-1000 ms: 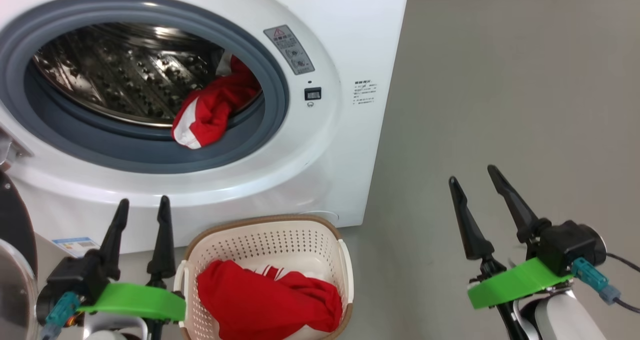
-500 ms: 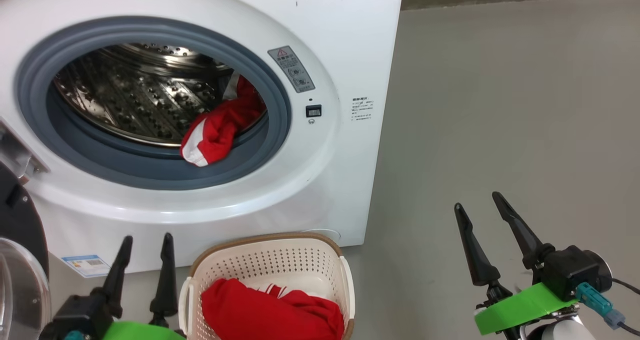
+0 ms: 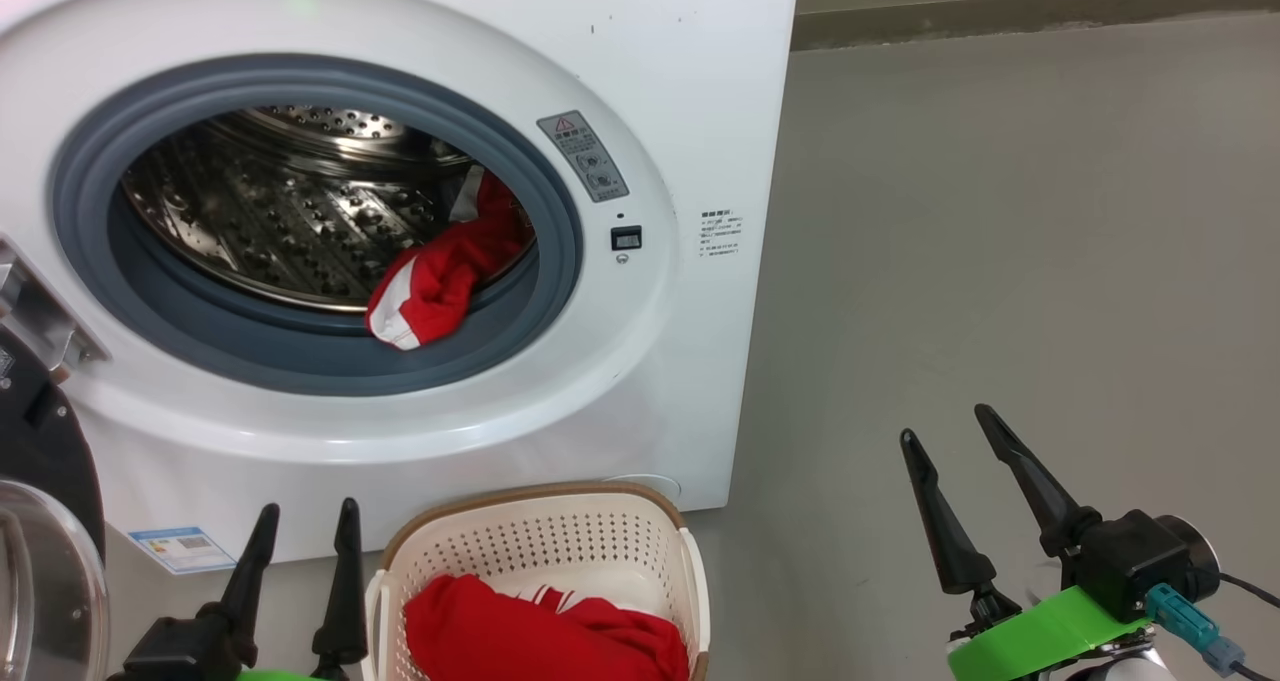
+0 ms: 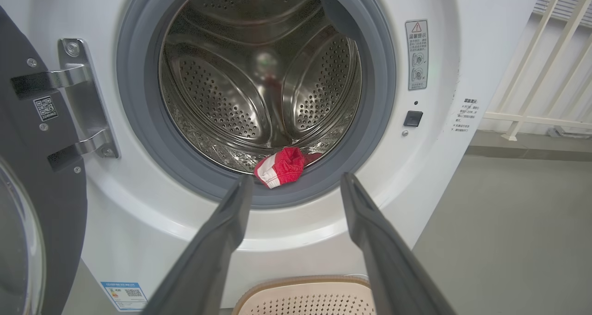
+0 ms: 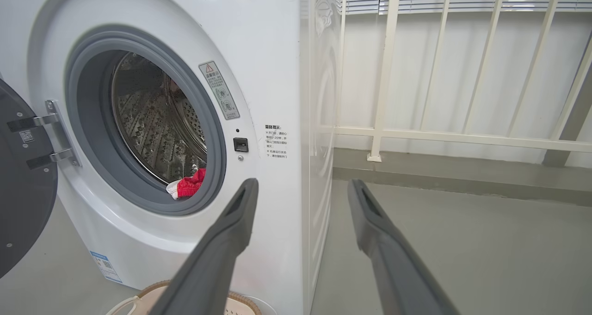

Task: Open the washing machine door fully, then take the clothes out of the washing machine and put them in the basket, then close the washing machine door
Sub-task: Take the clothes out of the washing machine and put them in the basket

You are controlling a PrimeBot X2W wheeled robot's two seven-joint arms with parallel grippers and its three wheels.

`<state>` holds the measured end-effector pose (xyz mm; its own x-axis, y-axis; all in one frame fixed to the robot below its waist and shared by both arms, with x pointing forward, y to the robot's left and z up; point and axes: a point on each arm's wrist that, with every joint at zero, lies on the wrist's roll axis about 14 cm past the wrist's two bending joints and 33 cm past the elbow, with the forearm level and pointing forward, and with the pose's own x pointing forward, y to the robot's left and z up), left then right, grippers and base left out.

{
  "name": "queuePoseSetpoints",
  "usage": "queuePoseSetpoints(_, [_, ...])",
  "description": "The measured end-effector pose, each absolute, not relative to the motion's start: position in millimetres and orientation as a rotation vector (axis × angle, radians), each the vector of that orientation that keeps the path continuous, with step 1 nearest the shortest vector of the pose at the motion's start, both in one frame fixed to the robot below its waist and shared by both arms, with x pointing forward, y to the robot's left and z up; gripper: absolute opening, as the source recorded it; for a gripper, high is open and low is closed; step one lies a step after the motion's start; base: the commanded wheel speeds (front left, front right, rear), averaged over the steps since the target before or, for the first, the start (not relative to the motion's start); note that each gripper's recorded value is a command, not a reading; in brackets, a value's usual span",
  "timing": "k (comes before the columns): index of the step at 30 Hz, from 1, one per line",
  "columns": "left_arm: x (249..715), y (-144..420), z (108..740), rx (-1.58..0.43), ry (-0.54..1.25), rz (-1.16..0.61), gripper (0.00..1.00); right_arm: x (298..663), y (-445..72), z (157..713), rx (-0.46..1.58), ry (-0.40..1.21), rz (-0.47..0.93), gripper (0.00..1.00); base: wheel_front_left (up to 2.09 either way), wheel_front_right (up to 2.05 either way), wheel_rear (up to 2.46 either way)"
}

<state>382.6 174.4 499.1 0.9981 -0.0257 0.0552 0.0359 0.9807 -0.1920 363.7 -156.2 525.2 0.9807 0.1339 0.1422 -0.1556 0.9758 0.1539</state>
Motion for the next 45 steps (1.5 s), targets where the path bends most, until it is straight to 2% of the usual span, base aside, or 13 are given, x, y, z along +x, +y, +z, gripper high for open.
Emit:
queuePoseSetpoints(25, [395,176,482,-0.197,-0.009,-0.021,1.00,376,-154,508,0.172,-0.080,0.152,1.00,0.00,0.00,0.00])
queuePoseSetpoints(33, [429,172,490,-0.196,-0.040,-0.039,1.00,398,-149,503,0.169,-0.071,0.167,1.00,0.00,0.00,0.00])
queuePoseSetpoints(45, [506,170,489,-0.214,-0.066,-0.073,1.00,439,-135,479,0.144,-0.028,0.209,1.00,0.00,0.00,0.00])
